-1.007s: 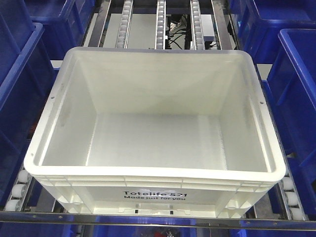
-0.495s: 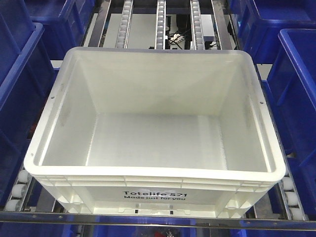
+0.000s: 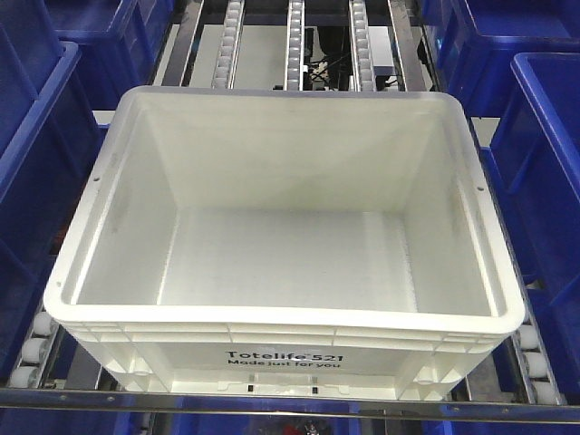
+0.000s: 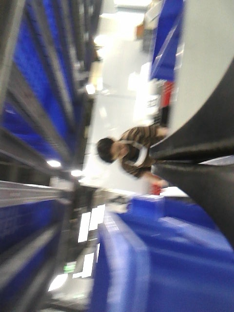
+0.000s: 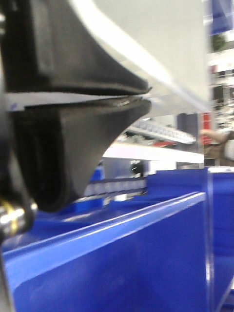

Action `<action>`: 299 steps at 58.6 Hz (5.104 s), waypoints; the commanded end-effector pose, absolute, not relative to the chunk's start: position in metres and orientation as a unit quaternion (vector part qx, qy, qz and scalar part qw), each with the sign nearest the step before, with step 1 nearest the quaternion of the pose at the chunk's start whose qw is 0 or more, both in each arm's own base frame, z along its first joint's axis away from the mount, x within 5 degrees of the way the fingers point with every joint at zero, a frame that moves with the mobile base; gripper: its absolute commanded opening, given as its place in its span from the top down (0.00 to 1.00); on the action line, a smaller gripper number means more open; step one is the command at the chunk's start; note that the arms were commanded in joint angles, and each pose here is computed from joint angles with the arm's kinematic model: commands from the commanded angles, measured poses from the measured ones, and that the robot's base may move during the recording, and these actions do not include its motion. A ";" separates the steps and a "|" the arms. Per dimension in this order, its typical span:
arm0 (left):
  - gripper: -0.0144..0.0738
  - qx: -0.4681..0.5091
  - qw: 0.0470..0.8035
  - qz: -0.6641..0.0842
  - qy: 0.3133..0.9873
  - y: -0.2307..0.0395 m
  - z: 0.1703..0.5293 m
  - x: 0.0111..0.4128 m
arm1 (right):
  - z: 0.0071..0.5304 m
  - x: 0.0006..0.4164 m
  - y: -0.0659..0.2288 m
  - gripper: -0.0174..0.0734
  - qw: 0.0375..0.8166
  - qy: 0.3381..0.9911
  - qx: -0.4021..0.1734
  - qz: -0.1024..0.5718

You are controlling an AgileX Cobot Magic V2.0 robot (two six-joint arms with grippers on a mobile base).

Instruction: Move bin from left to right shelf

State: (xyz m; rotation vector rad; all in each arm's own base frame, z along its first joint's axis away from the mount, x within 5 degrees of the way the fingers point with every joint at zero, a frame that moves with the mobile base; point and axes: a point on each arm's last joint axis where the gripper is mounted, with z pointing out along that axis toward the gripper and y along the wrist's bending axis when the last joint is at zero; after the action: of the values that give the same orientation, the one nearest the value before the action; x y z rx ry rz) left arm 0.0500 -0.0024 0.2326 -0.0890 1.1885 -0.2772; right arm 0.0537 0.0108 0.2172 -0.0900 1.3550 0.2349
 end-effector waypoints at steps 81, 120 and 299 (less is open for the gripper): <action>0.84 0.021 0.622 -0.169 0.764 -0.026 0.341 0.086 | 0.347 0.076 0.026 0.81 0.622 0.764 -0.044 0.167; 0.84 0.093 0.539 -0.200 0.813 -0.051 0.361 0.159 | 0.363 0.143 0.047 0.81 0.537 0.824 -0.092 0.157; 0.41 0.111 0.412 -0.179 0.887 -0.069 0.321 0.287 | 0.335 0.261 0.066 0.16 0.387 0.913 -0.080 0.099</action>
State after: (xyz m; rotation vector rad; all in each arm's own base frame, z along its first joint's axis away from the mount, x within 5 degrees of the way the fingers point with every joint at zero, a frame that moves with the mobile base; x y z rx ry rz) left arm 0.2875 -0.0675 0.3024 0.3070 2.3039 -0.4353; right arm 0.2595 0.0662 0.3173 -0.2166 2.4148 0.2430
